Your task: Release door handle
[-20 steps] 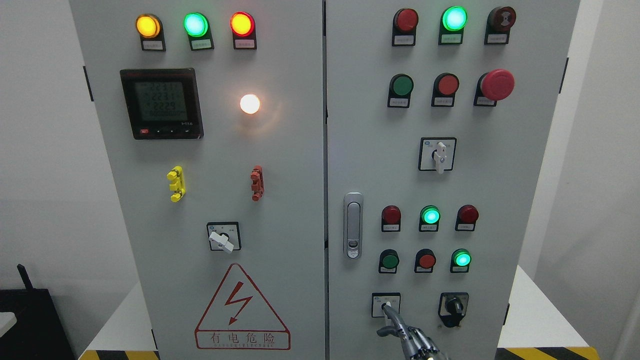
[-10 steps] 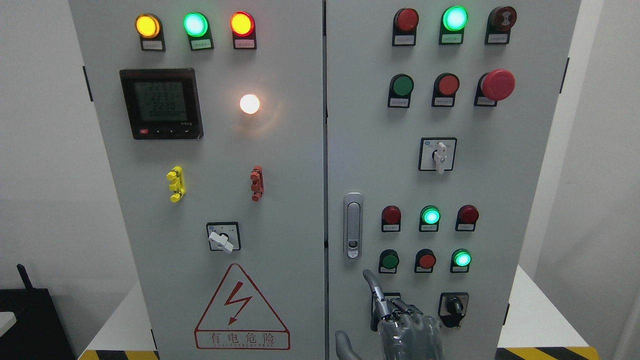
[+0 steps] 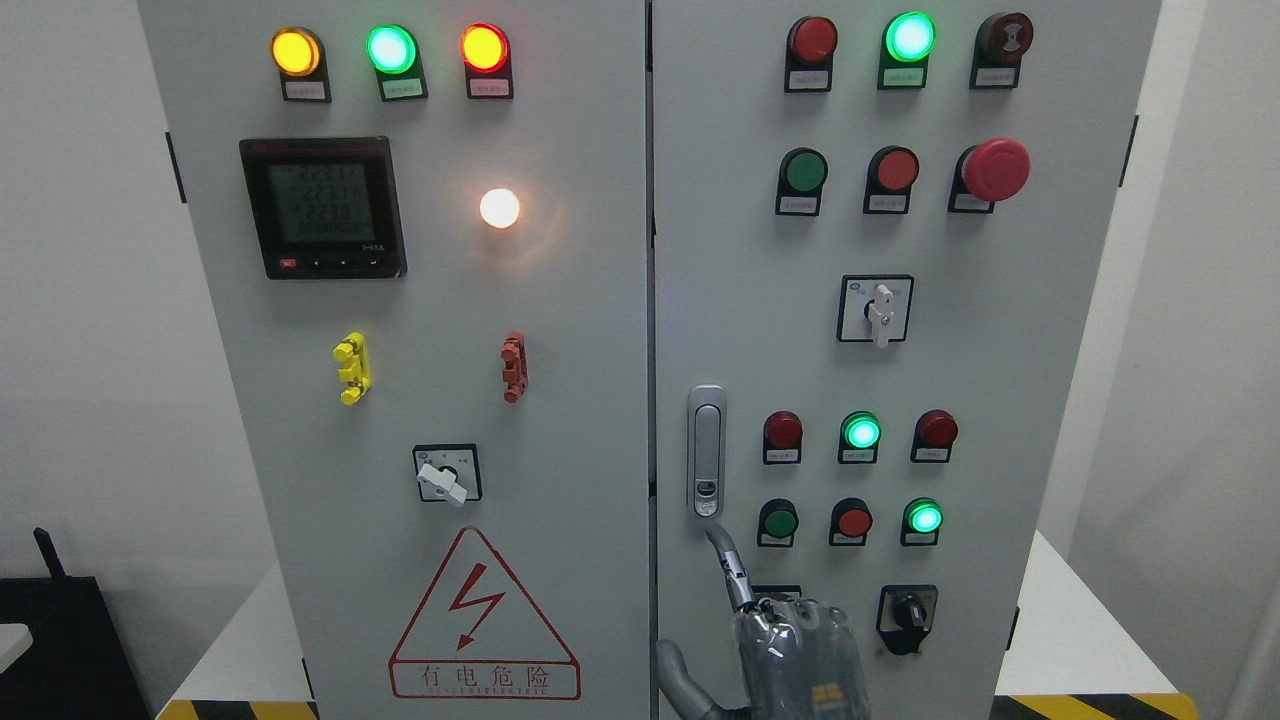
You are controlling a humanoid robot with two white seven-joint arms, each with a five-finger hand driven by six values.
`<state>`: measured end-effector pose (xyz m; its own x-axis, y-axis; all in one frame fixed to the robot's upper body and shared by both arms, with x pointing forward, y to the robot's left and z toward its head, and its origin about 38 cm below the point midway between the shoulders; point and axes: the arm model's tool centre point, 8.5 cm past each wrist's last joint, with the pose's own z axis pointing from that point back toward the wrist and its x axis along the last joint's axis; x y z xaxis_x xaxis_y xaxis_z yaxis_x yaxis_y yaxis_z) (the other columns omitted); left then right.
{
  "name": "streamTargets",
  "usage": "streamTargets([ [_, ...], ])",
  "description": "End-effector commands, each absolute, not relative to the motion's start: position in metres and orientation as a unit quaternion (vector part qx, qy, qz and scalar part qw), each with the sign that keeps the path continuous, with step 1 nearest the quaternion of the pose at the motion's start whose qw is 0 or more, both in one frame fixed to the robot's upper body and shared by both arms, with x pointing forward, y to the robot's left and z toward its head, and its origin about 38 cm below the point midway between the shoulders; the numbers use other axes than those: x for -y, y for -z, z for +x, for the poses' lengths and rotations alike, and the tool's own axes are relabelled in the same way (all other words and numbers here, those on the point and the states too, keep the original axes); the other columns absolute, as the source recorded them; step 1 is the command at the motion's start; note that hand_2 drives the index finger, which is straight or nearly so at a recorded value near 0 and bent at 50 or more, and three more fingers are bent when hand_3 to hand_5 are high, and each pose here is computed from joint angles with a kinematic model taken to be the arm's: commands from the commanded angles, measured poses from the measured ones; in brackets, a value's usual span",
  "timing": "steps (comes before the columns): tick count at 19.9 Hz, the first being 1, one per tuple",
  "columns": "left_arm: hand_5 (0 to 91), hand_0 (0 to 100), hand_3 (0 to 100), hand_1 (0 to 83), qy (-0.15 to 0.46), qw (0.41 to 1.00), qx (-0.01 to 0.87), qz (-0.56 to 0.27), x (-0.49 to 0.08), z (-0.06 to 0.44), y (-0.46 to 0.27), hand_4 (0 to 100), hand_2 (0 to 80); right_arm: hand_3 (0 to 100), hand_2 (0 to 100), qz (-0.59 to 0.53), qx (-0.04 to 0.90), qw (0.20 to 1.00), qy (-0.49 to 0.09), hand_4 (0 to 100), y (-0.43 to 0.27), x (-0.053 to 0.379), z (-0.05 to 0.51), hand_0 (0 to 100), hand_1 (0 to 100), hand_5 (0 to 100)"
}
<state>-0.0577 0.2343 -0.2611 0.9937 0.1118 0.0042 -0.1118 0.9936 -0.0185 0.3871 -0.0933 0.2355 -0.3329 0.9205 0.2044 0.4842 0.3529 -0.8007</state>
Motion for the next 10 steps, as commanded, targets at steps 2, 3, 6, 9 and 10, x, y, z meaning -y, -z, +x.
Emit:
streamTargets([
  [2, 0.0, 12, 0, 38.9, -0.050, 0.999, -0.008, -0.009, -0.235, -0.065, 0.260, 0, 0.0, 100, 0, -0.467, 0.740, 0.346, -0.339, 100, -0.234, 0.087, 0.406, 33, 34, 100],
  [3, 0.0, 12, 0, 38.9, -0.050, 0.999, -0.008, -0.010, -0.234, -0.065, 0.260, 0, 0.0, 100, 0, -0.467, 0.739, 0.348, -0.340, 100, -0.233, 0.087, 0.407, 34, 34, 100],
  [6, 0.0, 12, 0, 38.9, -0.050, 0.999, -0.008, -0.010, -0.234, -0.065, 0.260, 0, 0.0, 100, 0, -0.467, 0.735, 0.353, -0.341, 100, -0.229, 0.089, 0.409, 34, 34, 100],
  [9, 0.0, 12, 0, 38.9, -0.050, 0.999, -0.008, -0.010, -0.234, -0.065, 0.260, 0, 0.0, 100, 0, -0.467, 0.731, 0.358, -0.346, 100, -0.226, 0.089, 0.410, 34, 34, 100],
  [10, 0.0, 12, 0, 38.9, -0.050, 0.999, -0.008, -0.009, -0.235, -0.065, 0.260, 0, 0.0, 100, 0, -0.466, 0.730, 0.360, -0.348, 100, -0.225, 0.089, 0.411, 35, 34, 100],
])
